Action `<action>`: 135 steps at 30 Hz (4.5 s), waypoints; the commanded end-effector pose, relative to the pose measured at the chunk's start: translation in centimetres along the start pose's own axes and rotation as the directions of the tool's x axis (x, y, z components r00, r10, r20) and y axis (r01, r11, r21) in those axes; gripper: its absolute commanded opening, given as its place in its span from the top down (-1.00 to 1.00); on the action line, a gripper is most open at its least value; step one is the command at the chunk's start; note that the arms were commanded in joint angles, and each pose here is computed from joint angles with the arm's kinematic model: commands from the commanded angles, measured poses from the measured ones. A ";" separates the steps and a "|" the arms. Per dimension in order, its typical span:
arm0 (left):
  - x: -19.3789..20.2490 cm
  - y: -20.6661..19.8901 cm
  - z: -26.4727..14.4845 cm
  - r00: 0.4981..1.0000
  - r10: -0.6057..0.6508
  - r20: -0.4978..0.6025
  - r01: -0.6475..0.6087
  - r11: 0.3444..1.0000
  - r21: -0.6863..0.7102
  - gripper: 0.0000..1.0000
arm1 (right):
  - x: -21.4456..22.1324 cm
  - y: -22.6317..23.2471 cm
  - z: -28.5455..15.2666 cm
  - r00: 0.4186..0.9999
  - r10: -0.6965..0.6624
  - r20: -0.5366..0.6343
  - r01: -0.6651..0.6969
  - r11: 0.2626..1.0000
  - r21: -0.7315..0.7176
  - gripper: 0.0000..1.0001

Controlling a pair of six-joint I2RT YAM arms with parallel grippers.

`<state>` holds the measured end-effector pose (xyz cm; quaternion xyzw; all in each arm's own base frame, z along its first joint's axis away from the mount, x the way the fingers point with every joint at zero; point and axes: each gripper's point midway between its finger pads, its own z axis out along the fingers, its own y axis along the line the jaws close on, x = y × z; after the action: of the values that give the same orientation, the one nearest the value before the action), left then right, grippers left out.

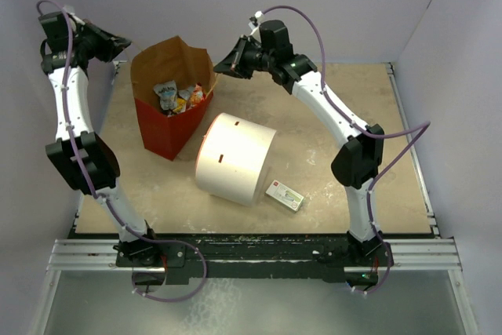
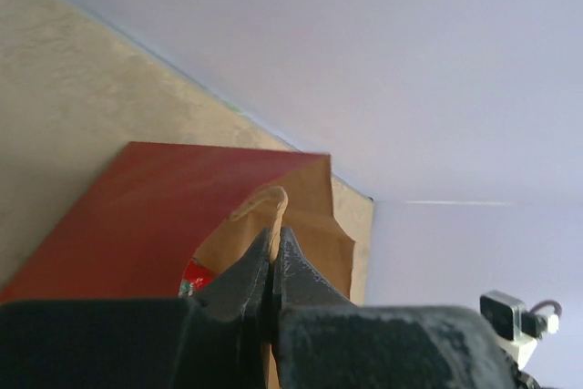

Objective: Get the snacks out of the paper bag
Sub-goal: Adjust the paper bag at the center of the board.

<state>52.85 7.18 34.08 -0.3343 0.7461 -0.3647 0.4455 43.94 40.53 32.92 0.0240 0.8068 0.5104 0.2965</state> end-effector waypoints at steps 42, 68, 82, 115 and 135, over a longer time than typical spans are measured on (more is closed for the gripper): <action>1.2 -3.1 4.3 0.871 0.492 -0.018 -0.460 0.826 0.325 0.46 | -6.4 -0.7 -3.7 0.998 -0.032 0.049 0.035 0.998 -0.055 1.00; 12.0 -19.6 7.7 0.914 0.405 0.013 -0.320 0.702 0.636 1.00 | -5.8 -13.1 -7.7 0.997 -0.062 0.034 0.053 0.971 0.234 0.83; 26.1 -23.1 7.6 0.862 0.456 -0.222 -0.177 0.681 0.711 1.00 | -1.6 -23.1 -15.3 0.998 -0.051 0.036 0.028 0.880 0.474 0.85; 17.1 -18.2 4.7 0.876 0.455 -0.158 -0.325 0.800 0.505 1.00 | -2.3 -27.7 -7.9 0.978 0.138 -0.158 -0.091 0.958 0.272 -0.79; 11.2 -17.7 5.3 0.881 0.473 -0.020 -0.415 0.793 0.446 0.94 | -5.8 -10.0 -6.4 0.997 0.054 -0.061 -0.057 0.997 -0.049 1.00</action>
<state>56.39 -13.16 38.11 -0.0497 0.7686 -0.4290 0.4720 49.30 26.89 23.73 0.0495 0.8296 0.5046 0.2338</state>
